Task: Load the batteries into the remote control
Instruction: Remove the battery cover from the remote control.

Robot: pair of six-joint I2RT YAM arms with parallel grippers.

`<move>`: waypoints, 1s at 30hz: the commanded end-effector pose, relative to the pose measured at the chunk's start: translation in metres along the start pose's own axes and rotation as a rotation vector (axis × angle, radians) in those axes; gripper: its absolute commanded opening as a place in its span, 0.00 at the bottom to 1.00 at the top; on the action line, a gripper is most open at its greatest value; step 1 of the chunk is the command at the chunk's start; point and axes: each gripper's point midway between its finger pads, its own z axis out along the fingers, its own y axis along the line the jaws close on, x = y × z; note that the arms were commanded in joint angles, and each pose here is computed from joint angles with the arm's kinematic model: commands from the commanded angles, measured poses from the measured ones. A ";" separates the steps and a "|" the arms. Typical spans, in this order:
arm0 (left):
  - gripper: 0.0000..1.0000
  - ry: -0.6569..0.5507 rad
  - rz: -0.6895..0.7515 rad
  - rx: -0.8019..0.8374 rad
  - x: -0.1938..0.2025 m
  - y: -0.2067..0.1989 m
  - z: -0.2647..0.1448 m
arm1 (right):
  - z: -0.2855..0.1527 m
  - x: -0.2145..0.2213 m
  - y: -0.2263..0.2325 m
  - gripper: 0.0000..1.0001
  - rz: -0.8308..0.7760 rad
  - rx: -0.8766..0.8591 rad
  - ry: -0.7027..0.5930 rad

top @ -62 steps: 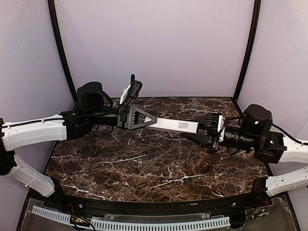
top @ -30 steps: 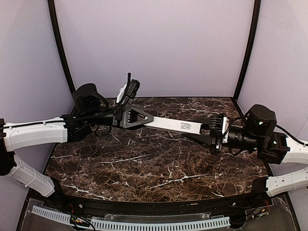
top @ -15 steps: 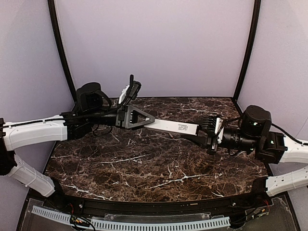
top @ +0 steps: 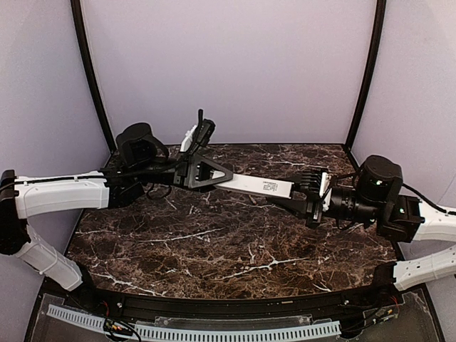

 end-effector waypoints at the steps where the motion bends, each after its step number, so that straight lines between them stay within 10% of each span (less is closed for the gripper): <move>1: 0.36 0.020 0.038 0.091 0.003 -0.023 0.000 | 0.001 -0.003 -0.006 0.00 0.006 0.026 -0.011; 10: 0.24 0.023 0.029 0.079 0.004 -0.022 -0.002 | -0.003 -0.002 -0.007 0.00 -0.009 0.040 -0.011; 22: 0.51 -0.028 0.015 -0.082 -0.001 0.004 -0.017 | -0.009 -0.004 -0.010 0.00 0.003 0.059 -0.016; 30: 0.50 -0.040 0.006 -0.135 -0.001 0.012 -0.025 | -0.012 0.002 -0.012 0.00 0.032 0.071 0.018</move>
